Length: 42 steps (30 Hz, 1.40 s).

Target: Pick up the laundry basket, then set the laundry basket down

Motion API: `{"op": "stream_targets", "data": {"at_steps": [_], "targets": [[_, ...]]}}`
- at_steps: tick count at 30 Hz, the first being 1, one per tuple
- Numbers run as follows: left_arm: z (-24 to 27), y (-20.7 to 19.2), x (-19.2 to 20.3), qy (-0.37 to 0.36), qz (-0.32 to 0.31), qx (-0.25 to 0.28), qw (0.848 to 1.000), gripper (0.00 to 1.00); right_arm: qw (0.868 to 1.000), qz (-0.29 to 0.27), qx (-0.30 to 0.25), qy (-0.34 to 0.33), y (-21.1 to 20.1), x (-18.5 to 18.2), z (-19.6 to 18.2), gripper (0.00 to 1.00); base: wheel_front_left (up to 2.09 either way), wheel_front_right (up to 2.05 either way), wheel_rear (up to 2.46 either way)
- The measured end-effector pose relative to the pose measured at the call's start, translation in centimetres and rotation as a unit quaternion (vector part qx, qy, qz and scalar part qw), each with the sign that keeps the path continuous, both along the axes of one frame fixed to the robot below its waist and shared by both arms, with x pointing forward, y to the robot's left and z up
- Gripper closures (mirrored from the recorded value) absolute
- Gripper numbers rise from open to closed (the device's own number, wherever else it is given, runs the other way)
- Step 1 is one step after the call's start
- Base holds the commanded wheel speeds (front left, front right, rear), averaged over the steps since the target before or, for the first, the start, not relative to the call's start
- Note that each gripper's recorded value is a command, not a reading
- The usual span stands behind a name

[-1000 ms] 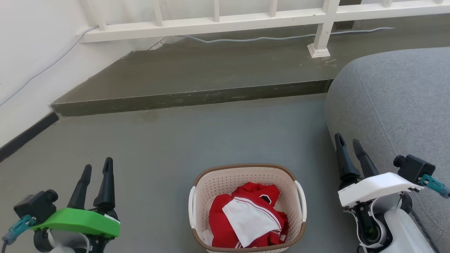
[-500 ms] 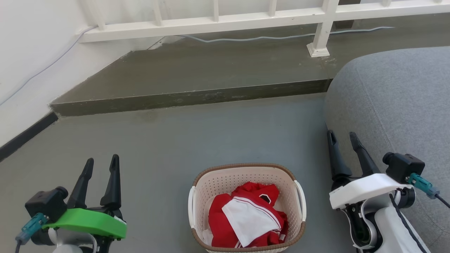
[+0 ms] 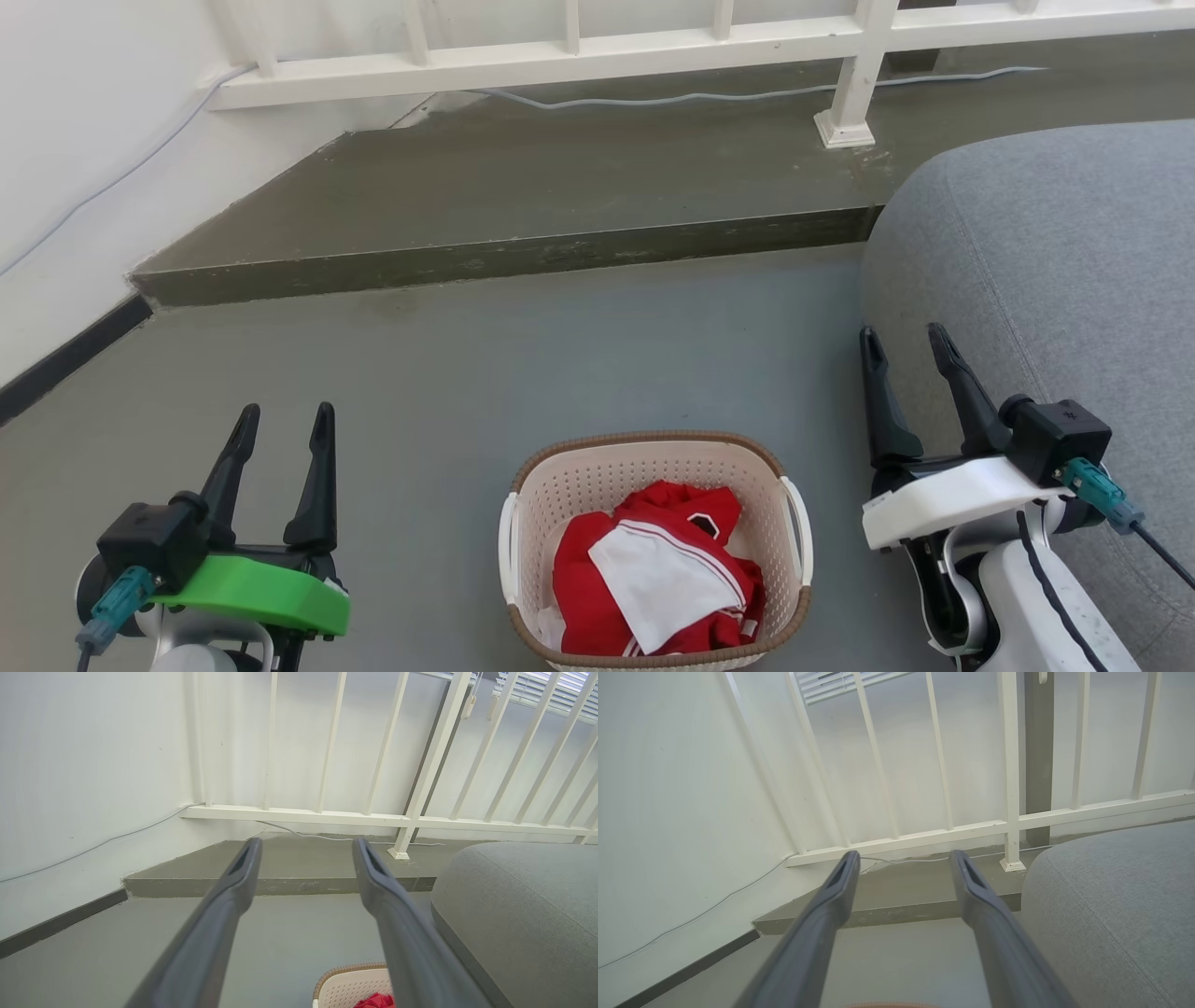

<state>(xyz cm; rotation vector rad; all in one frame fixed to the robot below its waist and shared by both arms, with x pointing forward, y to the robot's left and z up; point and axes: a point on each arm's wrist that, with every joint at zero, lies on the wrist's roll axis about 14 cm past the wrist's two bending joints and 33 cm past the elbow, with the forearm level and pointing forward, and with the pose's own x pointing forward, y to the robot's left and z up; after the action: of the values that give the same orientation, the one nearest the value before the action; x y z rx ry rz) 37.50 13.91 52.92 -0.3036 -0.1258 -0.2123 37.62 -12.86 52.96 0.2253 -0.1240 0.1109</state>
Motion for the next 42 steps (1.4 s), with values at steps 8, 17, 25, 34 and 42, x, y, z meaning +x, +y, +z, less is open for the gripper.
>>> {"op": "stream_targets", "data": {"at_steps": [8, 17, 25, 34, 42], "targets": [[0.0, 0.1, 0.0, 0.0, 0.001, 0.0, 1.0, 0.0, 1.0, -0.001, 0.001, -0.002, 0.0, 0.1, 0.1, 0.0, 0.0, 0.0, 0.0], [0.1, 0.1, 0.0, -0.001, 0.001, -0.001, 1.0, 0.0, 1.0, -0.006, -0.002, -0.002, -0.3, 0.2, 0.1, 0.0, 0.0, 0.0, 0.0], [0.1, 0.1, 0.2, -0.001, 0.002, -0.001, 1.0, 0.0, 1.0, -0.006, -0.001, 0.002, -0.4, 0.3, -0.2, 0.0, 0.0, 0.0, 0.0], [-1.1, -0.1, 1.0, 0.015, -0.002, -0.002, 1.0, 0.0, 1.0, -0.01, -0.004, 0.024, -0.7, 0.6, -1.8, 0.0, 0.0, 0.0, 0.0], [-2.5, -0.3, 2.2, 0.033, -0.014, 0.004, 0.999, 0.0, 0.998, -0.024, -0.01, 0.057, -1.3, 1.2, -4.0, 0.0, 0.0, 0.0, 0.0]]}}
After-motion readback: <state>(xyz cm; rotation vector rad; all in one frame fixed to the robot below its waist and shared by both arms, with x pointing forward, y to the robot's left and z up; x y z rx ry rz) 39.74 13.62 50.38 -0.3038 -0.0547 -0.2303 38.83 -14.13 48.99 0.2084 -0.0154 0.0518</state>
